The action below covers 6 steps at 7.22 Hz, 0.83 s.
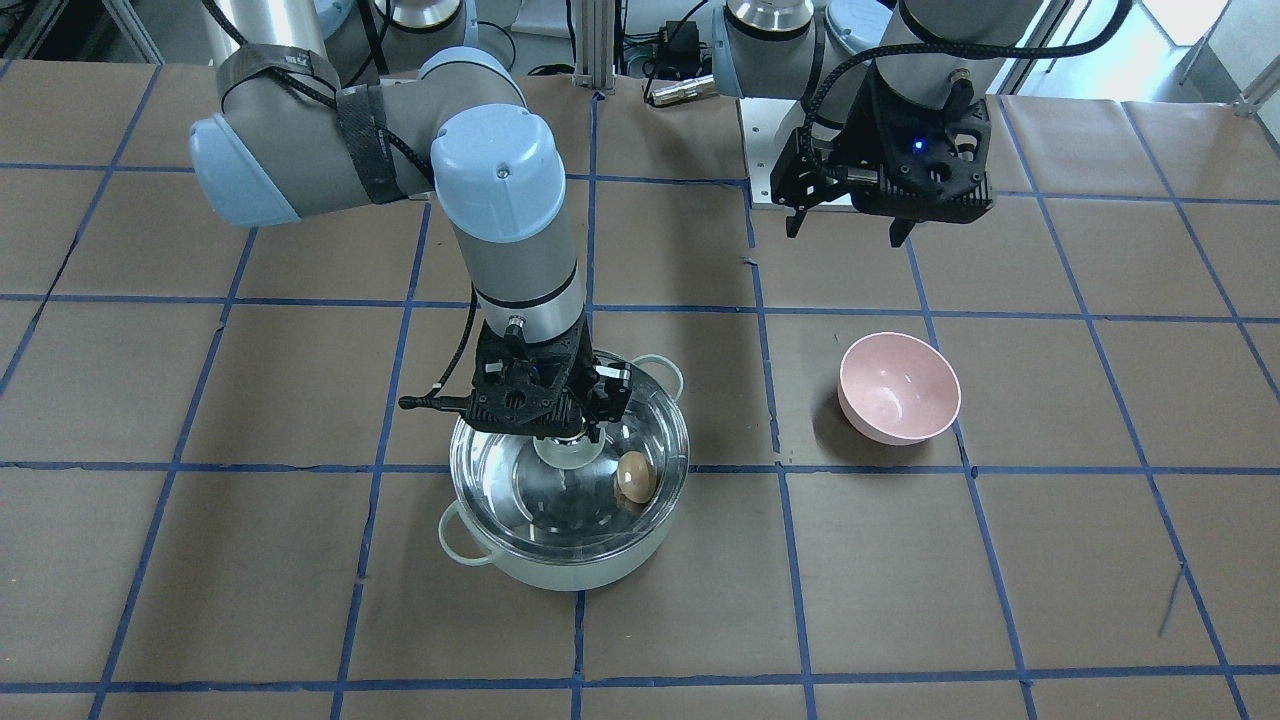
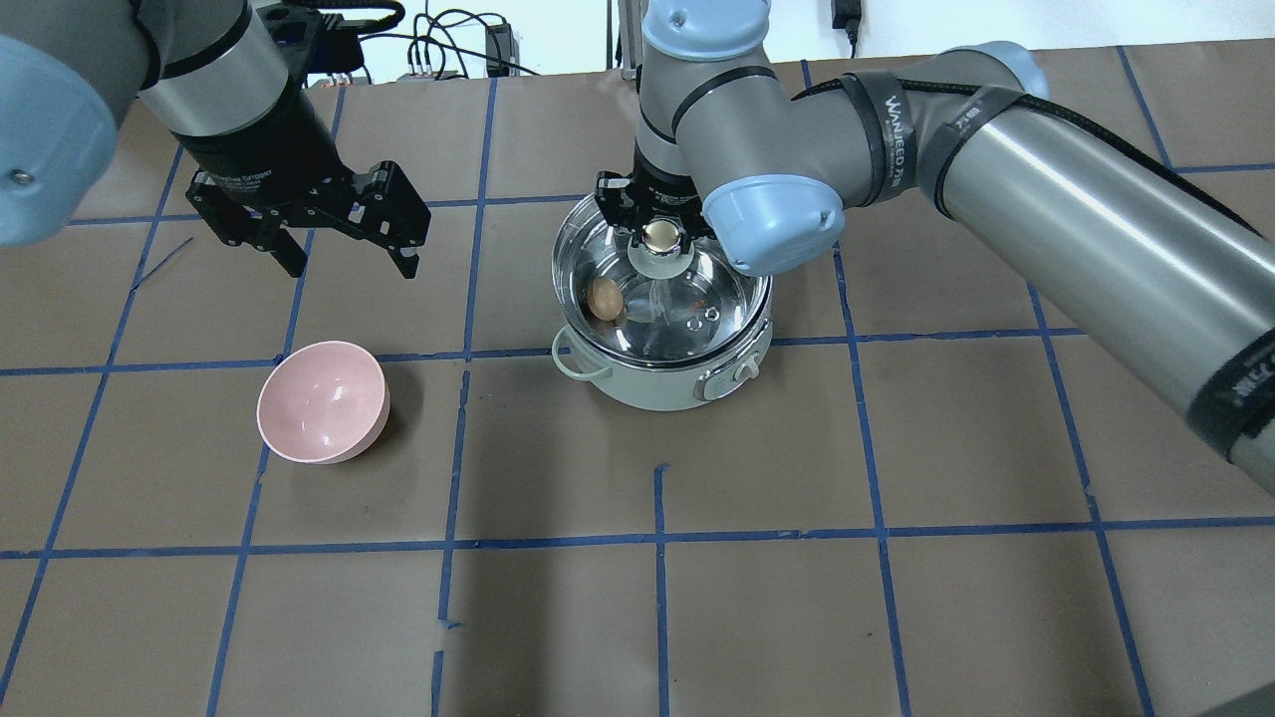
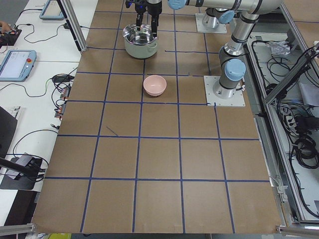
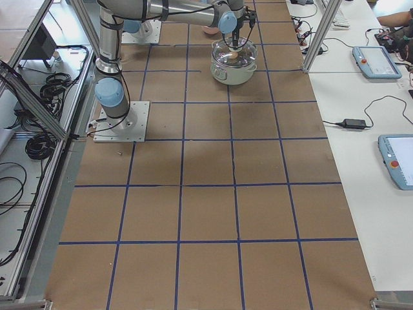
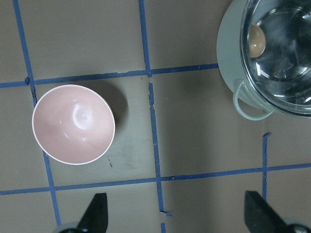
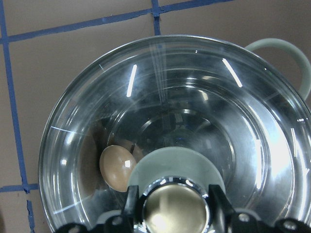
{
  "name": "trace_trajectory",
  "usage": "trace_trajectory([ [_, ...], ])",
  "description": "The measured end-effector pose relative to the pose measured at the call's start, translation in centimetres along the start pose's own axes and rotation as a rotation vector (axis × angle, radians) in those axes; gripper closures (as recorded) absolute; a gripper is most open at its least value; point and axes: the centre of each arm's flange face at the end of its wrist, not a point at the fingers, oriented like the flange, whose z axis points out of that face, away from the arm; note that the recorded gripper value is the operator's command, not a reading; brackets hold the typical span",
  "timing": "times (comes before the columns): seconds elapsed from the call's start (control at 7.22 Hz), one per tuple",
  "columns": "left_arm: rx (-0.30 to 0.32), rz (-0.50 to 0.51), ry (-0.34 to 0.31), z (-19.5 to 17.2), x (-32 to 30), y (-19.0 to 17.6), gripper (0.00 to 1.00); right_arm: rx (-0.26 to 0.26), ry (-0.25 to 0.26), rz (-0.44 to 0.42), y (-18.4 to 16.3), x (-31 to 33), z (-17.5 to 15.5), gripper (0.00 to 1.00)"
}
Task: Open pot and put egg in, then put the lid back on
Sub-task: 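Lower the glass lid onto the pot with the right gripper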
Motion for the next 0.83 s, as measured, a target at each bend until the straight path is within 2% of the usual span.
trace_trajectory([
  [0.42, 0.000, -0.001, 0.003, -0.01, 0.02, 0.02, 0.00, 0.002, 0.006, 0.001, -0.02, 0.10, -0.03, 0.69],
  [0.55, 0.000, -0.001, 0.003, -0.01, 0.03, 0.02, 0.00, 0.001, 0.007, 0.002, -0.01, 0.12, 0.02, 0.41],
  [0.69, 0.000, -0.002, 0.005, 0.00, 0.06, 0.02, 0.00, 0.003, 0.008, 0.003, -0.01, 0.14, 0.02, 0.01],
  [0.83, 0.000, -0.003, 0.007, 0.03, 0.08, -0.01, 0.00, 0.004, 0.011, 0.005, -0.01, 0.23, 0.09, 0.00],
])
